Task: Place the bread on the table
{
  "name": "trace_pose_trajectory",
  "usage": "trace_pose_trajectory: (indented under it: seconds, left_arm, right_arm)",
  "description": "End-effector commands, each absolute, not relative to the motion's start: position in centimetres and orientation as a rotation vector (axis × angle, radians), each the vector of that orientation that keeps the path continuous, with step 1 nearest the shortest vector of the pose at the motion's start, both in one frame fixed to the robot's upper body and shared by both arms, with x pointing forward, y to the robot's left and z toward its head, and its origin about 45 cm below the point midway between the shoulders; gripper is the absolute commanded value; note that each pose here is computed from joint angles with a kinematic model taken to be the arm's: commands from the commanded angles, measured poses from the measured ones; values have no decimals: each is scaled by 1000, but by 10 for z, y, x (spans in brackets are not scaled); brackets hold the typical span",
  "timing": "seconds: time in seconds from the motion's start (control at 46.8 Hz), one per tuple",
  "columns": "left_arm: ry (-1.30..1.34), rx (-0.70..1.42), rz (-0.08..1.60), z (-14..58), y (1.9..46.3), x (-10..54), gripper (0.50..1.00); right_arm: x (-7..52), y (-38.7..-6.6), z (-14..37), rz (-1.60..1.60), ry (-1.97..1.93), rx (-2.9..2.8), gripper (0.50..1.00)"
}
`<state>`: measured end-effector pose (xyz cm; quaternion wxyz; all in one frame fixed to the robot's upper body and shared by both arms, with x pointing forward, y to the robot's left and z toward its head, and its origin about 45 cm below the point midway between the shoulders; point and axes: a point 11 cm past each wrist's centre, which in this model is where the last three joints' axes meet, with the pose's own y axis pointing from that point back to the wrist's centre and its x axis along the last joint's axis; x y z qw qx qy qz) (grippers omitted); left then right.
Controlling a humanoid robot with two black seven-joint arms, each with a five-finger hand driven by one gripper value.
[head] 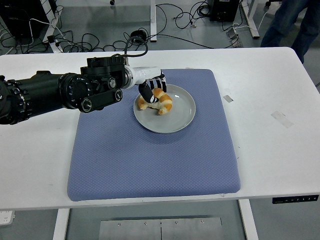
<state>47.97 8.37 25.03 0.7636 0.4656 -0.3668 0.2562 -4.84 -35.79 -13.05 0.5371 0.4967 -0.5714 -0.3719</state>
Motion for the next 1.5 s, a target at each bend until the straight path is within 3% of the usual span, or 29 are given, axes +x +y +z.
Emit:
trace_pose_trajectory:
  seconds: [0.0,0.214,0.705,1.474]
  left_arm:
    - [-805,1011,565,255,84,482,500]
    - [-837,1017,631,276,93,499,500]
    - [-788,1115,809,278,173,524,500]
    - [-741,1191,785,246,184,513,500]
  right_arm:
    - [-48,-358,-130,-885,-1360,1182,1000]
    - [-48,-358,-130,-885,-1360,1182,1000]
    - [-48,-358,-130,-885,-1360,1182,1000]
    - [-48,-358,-130,-885,-1360,1182,1000]
